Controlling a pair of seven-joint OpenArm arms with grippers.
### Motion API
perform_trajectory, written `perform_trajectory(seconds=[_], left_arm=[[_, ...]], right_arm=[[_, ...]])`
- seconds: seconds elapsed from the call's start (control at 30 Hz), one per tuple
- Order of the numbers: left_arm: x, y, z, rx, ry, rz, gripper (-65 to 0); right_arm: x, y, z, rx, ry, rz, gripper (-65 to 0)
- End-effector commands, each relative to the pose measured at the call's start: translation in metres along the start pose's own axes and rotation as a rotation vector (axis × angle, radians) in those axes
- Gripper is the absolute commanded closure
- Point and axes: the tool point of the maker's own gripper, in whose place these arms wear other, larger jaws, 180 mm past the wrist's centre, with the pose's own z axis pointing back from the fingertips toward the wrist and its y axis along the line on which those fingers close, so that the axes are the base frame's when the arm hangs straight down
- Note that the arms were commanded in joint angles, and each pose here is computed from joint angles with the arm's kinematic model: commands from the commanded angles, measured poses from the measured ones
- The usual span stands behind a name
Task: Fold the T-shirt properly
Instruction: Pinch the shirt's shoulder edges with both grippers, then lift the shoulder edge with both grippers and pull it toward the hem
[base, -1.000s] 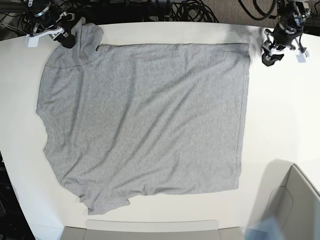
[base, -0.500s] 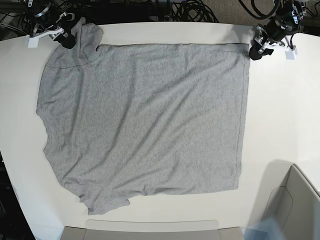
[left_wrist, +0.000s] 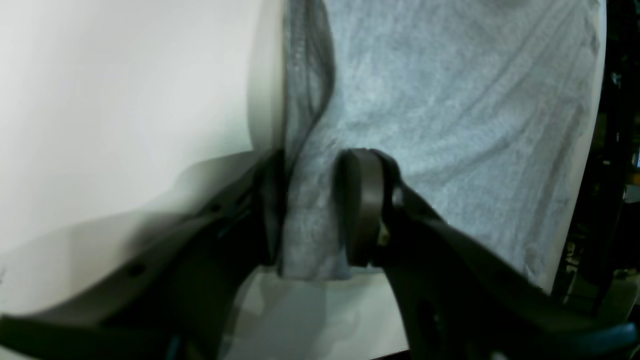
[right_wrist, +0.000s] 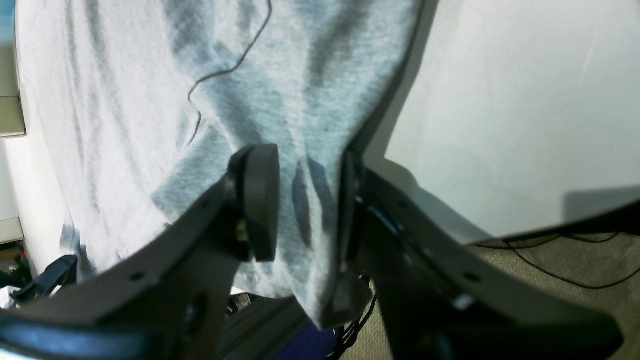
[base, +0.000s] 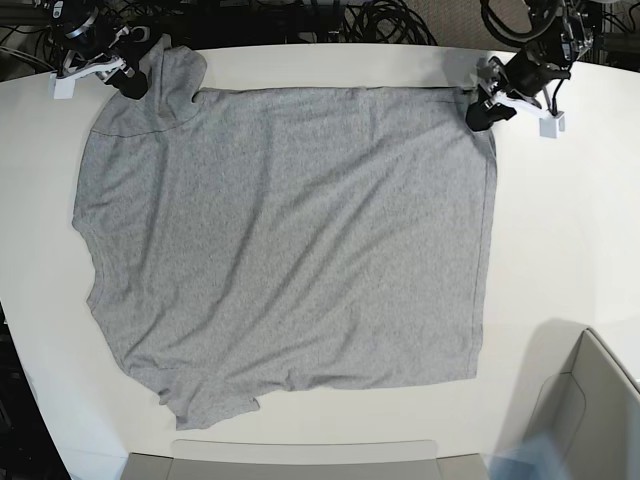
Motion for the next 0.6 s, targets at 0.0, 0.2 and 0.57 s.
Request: perform_trajectory(seconds=[0.0,0.2,0.57], left_arm=[[-0.009,0.013,0.003,0.056,0.038,-0.002,-20.2],[-0.018,0.023,-0.001,0.112,0.049,-0.032,-1.5],[0.001,0.031,0.035,0.173,-0.045,-0.05,0.0]], right_arm=[[0.003,0.0,0.003,-0.008,-0.001,0.013,-18.9],[0.017,0.002,0.0,-0.001,-0.015,0.043,0.0],[0.04,0.023,0.022,-0.053,-0.076,0.252,0.0]])
